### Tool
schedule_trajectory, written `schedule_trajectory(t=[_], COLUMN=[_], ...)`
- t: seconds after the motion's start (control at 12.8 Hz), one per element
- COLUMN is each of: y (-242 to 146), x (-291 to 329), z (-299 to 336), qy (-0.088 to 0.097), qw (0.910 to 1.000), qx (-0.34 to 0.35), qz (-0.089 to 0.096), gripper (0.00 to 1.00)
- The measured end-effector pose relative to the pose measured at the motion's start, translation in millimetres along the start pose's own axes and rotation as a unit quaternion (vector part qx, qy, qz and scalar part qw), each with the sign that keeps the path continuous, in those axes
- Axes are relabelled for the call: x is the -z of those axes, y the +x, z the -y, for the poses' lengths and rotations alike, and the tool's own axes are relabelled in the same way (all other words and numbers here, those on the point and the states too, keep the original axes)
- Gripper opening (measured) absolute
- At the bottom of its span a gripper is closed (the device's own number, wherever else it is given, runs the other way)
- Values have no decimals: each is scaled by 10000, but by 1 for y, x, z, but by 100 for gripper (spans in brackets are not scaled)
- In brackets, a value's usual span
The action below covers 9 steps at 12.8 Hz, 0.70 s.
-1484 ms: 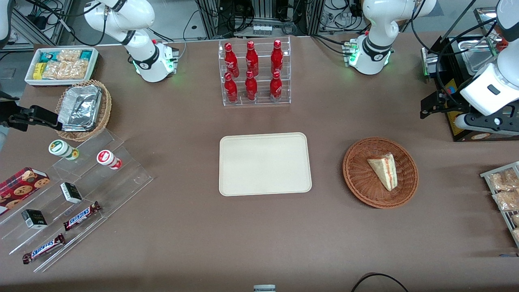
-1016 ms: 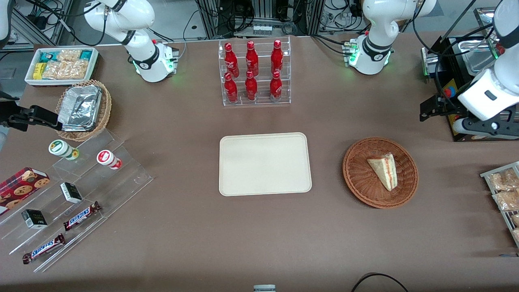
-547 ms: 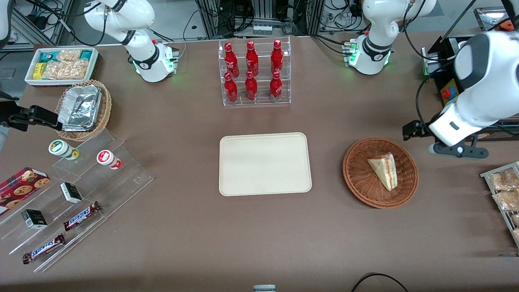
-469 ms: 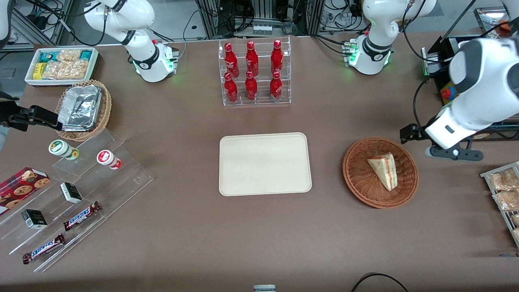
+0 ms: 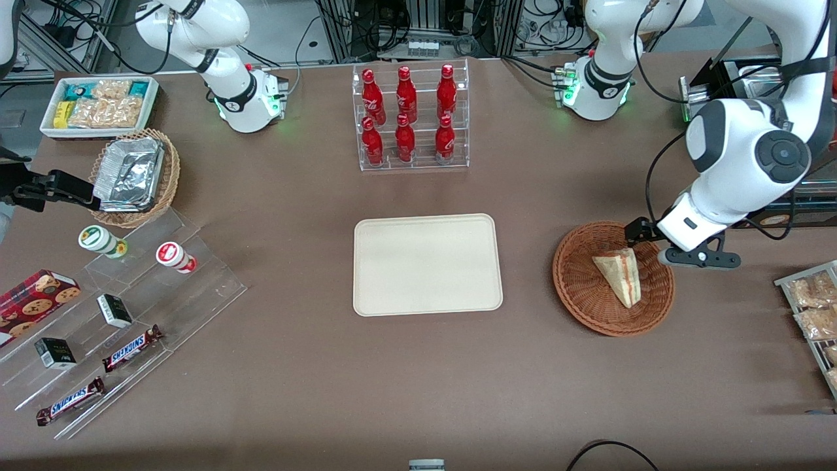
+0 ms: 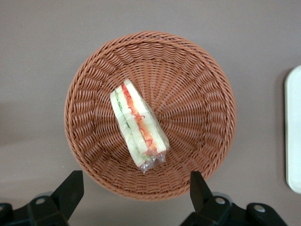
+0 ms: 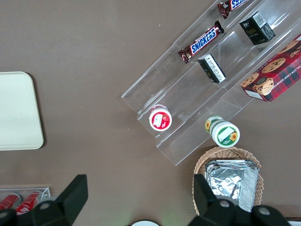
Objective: Place sandwich from basket to tray
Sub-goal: 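Move the left gripper over the wicker basket above the sandwich, then lower the left gripper and close it on the wrapped sandwich's crust edge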
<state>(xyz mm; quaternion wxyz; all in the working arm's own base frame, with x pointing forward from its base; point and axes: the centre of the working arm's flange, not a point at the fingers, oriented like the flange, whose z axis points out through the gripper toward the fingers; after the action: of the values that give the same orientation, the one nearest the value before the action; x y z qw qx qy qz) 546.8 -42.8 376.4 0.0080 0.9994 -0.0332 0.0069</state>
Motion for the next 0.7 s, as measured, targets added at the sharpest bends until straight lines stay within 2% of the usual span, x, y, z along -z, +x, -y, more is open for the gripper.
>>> schedule_trajectory(t=[0.16, 0.39, 0.7], y=[-4, -4, -2], x=[-13, -23, -37], z=[0, 0, 0], qy=[-4, -12, -25], qw=[9992, 9944, 9810], qx=[407, 1054, 1940], qz=[-51, -23, 6], gripper=[100, 100, 100])
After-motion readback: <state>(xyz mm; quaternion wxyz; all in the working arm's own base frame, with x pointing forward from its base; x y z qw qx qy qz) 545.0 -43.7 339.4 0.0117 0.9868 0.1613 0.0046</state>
